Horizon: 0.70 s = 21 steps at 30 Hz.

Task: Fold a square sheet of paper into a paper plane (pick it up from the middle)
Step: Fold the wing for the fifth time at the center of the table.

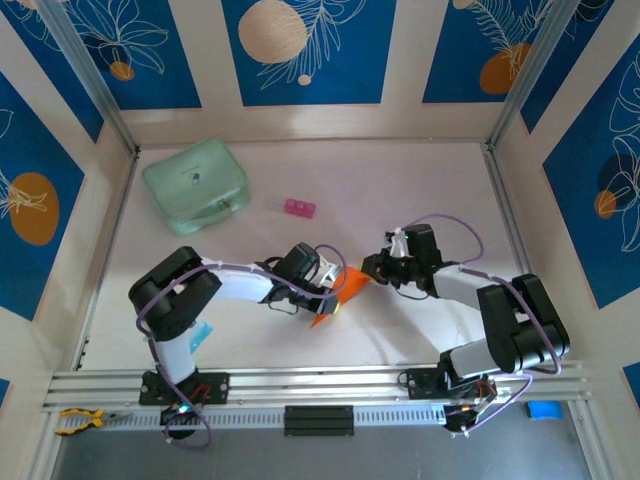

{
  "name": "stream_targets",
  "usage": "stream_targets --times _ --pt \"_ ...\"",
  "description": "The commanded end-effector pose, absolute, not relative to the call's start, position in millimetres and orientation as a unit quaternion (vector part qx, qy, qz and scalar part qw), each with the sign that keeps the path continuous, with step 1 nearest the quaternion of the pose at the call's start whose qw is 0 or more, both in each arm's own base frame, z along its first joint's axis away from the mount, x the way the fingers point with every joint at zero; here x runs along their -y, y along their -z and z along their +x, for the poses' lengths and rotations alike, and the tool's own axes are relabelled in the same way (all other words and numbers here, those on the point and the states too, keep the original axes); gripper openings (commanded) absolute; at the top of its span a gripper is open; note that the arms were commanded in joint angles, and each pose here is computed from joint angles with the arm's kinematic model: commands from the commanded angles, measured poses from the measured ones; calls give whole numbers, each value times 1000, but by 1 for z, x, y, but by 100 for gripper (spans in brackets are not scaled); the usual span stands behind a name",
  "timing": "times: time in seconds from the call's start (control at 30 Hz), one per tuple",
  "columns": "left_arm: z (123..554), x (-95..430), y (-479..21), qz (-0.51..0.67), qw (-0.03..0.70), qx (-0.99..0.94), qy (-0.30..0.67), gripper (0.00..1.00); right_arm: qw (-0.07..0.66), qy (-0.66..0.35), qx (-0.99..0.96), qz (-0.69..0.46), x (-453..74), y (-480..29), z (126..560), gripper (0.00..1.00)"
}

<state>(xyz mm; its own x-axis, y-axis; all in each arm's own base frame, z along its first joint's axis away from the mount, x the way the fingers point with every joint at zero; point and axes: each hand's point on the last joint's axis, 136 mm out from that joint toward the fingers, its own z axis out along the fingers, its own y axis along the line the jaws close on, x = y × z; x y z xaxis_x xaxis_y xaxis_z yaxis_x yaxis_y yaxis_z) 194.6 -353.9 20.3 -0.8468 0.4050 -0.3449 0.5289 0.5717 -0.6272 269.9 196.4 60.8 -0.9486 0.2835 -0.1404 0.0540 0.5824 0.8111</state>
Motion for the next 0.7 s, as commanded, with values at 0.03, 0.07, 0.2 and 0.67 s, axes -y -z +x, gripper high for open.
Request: stream_targets --times 0.03,0.07,0.2,0.67 --pt "177 326 8 238 21 -910 338 0 89 -414 -900 107 -197 -32 257 6" --pt "178 329 4 238 24 -909 343 0 83 -406 -903 112 -195 -25 256 5" --pt "183 342 -19 241 35 -897 370 0 69 -391 -909 126 -185 -5 254 2" --pt "208 385 -49 259 47 -872 413 8 55 -382 -913 132 -180 6 251 2"
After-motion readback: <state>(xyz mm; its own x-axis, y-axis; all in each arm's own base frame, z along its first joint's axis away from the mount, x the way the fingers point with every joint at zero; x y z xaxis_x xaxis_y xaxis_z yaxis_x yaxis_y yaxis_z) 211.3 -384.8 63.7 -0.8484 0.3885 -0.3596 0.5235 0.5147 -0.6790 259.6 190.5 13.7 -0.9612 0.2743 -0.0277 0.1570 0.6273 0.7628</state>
